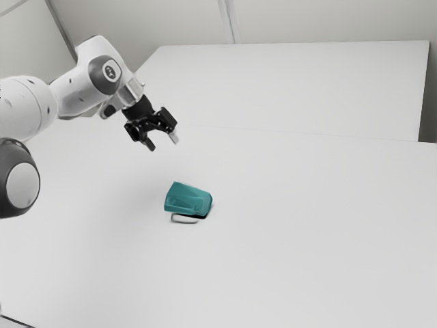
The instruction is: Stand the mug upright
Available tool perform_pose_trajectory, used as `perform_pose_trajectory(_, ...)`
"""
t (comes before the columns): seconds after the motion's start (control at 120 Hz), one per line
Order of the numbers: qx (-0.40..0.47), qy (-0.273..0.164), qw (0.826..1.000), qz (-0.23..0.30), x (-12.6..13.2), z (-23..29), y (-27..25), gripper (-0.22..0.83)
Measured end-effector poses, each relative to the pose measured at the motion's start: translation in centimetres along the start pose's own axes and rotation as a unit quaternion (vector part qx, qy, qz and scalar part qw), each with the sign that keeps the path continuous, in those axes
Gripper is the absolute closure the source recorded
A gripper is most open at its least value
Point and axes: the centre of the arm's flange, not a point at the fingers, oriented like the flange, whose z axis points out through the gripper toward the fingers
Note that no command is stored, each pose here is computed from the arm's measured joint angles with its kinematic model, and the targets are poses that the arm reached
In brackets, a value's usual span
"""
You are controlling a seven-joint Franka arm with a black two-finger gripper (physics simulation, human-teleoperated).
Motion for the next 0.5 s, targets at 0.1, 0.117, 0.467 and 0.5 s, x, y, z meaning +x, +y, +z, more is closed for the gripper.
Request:
perform_pose_trajectory(0.1,0.018,0.012,1.0,-0.019,0.7,2.3,1.0,0.0)
perform_pose_trajectory(0.117,0.02,0.013,0.999,-0.021,0.8,2.7,1.1,0.0)
perform_pose_trajectory(0.467,0.066,0.004,0.995,-0.08,1.2,6.4,4.5,0.0)
perform_pose_trajectory(0.5,0.073,-0.001,0.994,-0.085,1.1,6.5,4.4,0.0)
